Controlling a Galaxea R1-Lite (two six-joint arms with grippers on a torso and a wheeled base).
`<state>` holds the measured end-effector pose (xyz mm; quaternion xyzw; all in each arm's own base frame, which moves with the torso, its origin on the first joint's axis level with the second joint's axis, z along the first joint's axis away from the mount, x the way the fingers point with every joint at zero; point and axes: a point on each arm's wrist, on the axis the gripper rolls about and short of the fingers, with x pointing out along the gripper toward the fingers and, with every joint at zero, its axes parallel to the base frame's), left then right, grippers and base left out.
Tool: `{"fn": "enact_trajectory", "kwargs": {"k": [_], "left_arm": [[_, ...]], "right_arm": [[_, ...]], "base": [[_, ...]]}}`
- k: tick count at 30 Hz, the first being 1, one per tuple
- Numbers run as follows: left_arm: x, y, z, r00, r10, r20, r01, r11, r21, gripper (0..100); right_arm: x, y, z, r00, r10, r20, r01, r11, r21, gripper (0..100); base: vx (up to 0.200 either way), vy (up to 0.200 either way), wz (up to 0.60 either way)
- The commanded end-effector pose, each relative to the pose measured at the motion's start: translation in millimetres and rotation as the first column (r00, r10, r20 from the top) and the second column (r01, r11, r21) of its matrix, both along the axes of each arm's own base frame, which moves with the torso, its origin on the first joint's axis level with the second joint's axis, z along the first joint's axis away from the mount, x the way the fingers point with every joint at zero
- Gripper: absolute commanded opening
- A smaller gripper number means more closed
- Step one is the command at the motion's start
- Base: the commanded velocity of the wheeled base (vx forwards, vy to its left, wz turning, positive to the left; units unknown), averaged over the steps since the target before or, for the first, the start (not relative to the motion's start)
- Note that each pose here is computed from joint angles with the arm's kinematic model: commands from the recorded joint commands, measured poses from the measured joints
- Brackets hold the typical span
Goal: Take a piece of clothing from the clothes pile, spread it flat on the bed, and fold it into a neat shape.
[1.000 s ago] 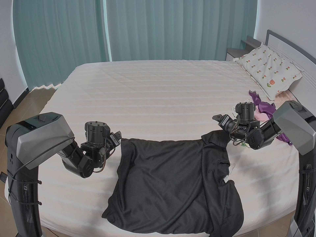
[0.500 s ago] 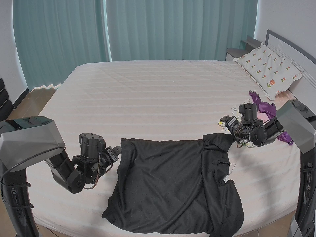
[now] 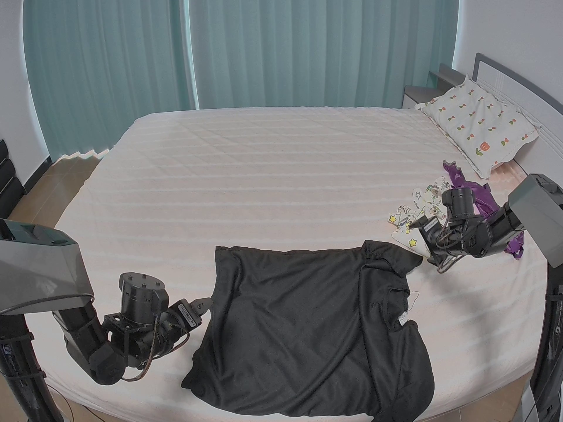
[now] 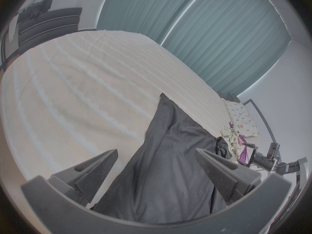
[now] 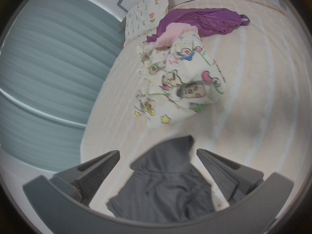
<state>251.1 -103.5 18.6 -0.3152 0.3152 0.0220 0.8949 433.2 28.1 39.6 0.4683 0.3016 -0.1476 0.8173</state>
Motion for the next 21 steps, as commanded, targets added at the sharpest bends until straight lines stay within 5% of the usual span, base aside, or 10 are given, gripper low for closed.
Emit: {"fn": "enact_trajectory", "kwargs": {"k": [1, 7, 13, 21], "left_arm": [[-21.5, 6.3, -4.0, 0.998, -0.022, -0.061, 0.021, 1.0, -0.017, 100], [-44.3, 9.8, -15.3, 0.985, -0.067, -0.158, 0.069, 0.998, 0.004, 100], [-61.6, 4.5, -24.3, 0.967, -0.118, -0.224, 0.128, 0.991, 0.03, 100], [-59.5, 1.9, -29.5, 0.964, -0.118, -0.239, 0.13, 0.991, 0.032, 100]], "right_arm": [[-39.7, -8.6, -6.3, 0.994, 0.093, -0.06, -0.098, 0.99, -0.101, 100], [-89.3, -6.6, -12.0, 0.986, 0.159, 0.046, -0.155, 0.983, -0.095, 100], [-137.4, -6.1, -21.4, 0.974, 0.218, 0.056, -0.214, 0.975, -0.057, 100], [-172.9, -6.2, -12.5, 0.952, 0.283, 0.119, -0.282, 0.959, -0.025, 100]], "base": [[0.0, 0.0, 0.0], [0.0, 0.0, 0.0], [0.0, 0.0, 0.0], [0.0, 0.0, 0.0]]}}
